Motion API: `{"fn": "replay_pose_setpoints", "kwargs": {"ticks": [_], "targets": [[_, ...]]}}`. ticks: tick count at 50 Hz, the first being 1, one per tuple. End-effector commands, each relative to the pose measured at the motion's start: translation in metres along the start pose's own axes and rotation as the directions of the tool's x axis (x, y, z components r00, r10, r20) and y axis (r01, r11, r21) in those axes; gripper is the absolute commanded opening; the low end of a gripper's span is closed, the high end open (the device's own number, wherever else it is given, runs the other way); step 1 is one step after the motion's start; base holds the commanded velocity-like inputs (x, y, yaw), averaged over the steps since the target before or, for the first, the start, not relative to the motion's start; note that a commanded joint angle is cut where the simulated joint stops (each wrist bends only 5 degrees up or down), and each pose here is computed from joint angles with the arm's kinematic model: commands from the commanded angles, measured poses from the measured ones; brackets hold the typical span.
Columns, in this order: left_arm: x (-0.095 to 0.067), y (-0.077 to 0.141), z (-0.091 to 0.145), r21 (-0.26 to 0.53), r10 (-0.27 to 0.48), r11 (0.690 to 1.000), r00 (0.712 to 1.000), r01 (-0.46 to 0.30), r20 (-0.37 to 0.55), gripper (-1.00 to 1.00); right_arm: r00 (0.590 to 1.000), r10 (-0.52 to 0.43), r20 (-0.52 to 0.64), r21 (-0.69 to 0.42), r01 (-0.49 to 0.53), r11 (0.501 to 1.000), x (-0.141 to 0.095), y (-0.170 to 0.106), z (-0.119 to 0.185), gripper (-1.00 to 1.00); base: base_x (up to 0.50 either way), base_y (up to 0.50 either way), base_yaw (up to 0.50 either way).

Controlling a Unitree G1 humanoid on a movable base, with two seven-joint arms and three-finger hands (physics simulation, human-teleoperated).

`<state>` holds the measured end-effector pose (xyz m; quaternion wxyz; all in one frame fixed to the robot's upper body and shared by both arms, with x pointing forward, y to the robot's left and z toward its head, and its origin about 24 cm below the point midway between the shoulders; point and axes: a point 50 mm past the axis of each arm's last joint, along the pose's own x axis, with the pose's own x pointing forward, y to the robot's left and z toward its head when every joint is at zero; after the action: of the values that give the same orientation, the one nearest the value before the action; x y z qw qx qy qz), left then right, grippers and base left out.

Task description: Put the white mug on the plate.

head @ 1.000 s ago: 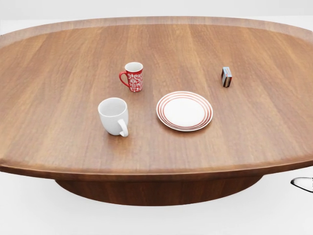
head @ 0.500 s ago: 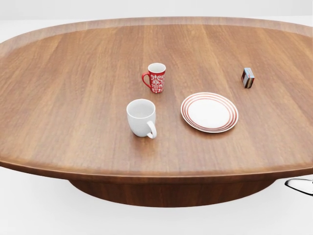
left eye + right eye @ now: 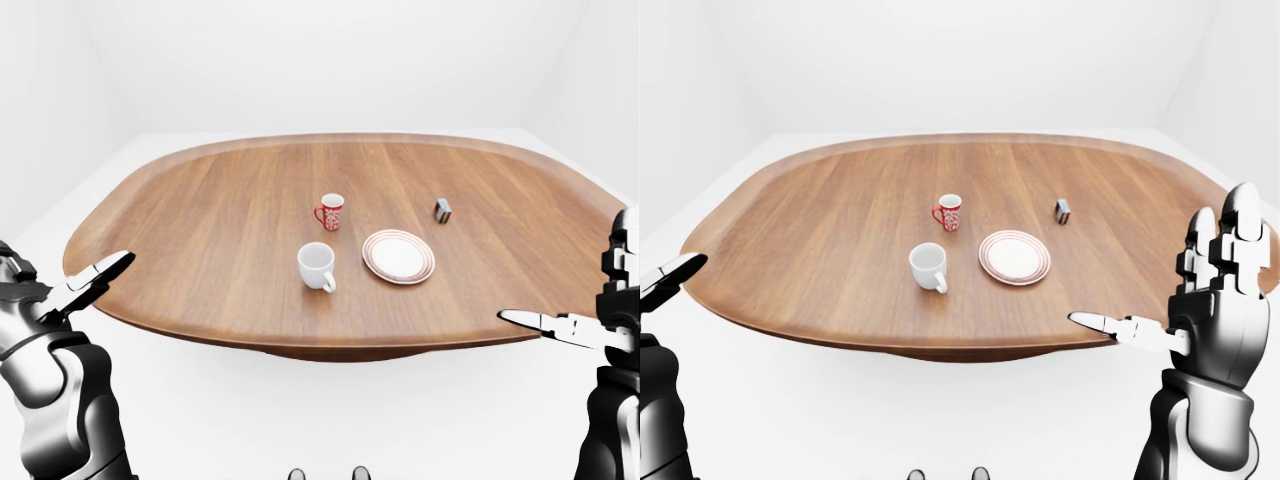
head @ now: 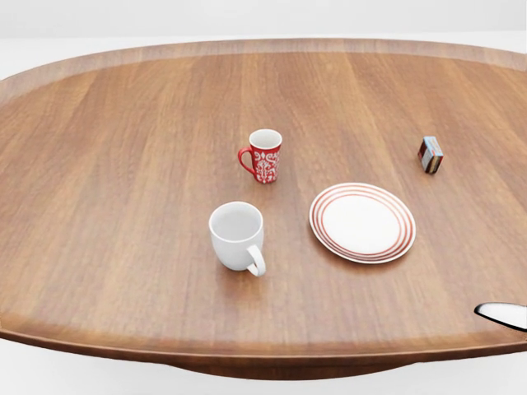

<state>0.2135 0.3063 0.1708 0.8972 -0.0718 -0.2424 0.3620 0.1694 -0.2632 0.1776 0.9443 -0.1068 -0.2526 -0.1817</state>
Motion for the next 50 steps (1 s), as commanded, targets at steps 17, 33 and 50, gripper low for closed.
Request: {"fn": "replay_pose_setpoints", "kwargs": {"ticks": [17, 33, 50], "targets": [[0.0004, -0.001, -0.006, 0.025, 0.0, 1.0, 1.0, 0.0, -0.017, 1.0, 1.0, 0.001, 0.001, 0.005, -0.001, 1.0, 0.0004, -0.0012, -0.0002, 1.0, 0.31, 0.0, 0.0], [0.0, -0.0005, -0.0043, 0.03, 0.001, 1.0, 1.0, -0.001, -0.009, 1.0, 1.0, 0.0, -0.006, 0.007, 0.0, 1.0, 0.0, -0.0017, -0.0015, 1.0, 0.31, 0.0, 0.0], [-0.0007, -0.0003, -0.0028, 0.028, 0.001, 1.0, 1.0, -0.001, -0.003, 1.0, 1.0, 0.002, -0.019, 0.013, -0.002, 1.0, -0.0008, -0.0011, -0.0044, 1.0, 0.31, 0.0, 0.0]]}}
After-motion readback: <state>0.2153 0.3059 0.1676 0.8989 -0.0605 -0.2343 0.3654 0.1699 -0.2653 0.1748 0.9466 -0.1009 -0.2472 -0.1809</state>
